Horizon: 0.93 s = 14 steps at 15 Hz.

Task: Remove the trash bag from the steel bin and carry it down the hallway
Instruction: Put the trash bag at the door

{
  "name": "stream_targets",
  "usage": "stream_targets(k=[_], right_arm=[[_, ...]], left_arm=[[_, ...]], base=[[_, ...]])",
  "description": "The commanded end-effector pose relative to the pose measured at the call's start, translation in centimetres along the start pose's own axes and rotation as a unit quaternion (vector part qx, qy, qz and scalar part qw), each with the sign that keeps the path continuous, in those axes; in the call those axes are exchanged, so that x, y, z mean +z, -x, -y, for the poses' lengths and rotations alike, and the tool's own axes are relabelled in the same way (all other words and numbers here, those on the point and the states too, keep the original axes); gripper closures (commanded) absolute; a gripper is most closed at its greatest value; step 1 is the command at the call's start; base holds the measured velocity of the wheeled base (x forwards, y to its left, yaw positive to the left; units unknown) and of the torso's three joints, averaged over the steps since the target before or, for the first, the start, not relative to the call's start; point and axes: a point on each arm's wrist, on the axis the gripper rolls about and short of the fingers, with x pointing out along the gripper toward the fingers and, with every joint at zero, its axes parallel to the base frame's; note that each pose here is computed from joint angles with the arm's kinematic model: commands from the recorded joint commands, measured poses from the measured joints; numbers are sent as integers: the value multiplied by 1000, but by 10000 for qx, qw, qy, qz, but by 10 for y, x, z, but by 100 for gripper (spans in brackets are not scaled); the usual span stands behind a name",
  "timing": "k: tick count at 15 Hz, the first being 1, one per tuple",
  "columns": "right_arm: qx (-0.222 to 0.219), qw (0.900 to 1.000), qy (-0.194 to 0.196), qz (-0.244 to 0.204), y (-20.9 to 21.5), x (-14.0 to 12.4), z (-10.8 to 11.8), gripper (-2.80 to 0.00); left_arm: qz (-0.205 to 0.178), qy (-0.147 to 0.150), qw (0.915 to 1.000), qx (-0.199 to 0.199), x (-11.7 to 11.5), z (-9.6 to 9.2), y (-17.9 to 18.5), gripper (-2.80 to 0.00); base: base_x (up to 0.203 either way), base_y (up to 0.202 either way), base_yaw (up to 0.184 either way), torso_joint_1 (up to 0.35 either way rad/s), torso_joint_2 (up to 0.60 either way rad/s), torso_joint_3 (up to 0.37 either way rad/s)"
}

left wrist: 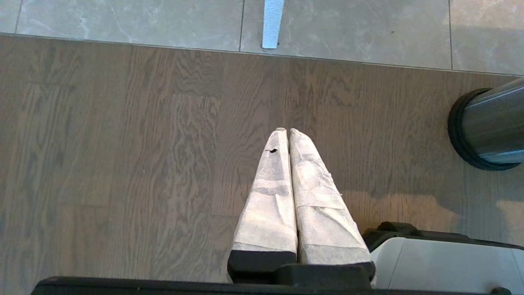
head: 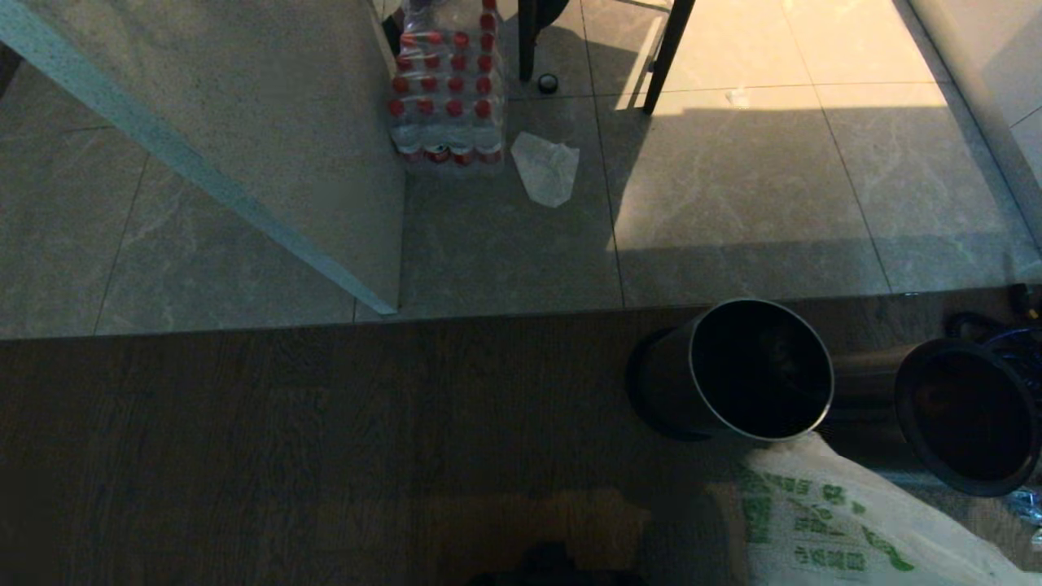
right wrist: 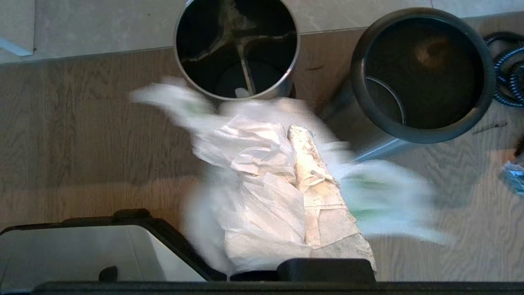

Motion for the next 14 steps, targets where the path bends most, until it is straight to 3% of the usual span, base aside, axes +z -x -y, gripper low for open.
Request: stream_targets(k=[1,6,14], right_arm=[[-2,10000,-1,3,0,0,0,0],[-2,10000,-1,-4,0,0,0,0],[-2,10000,-1,7,0,0,0,0]], left_arm=[[-12,-30,10000,13,0,0,0,0],[4,8,10000,23,0,0,0,0],[12,31,10000,14,0,0,0,0]], base=[[0,0,0,0,0,0],[0,0,0,1,1,38],[0,0,0,3,2,190]])
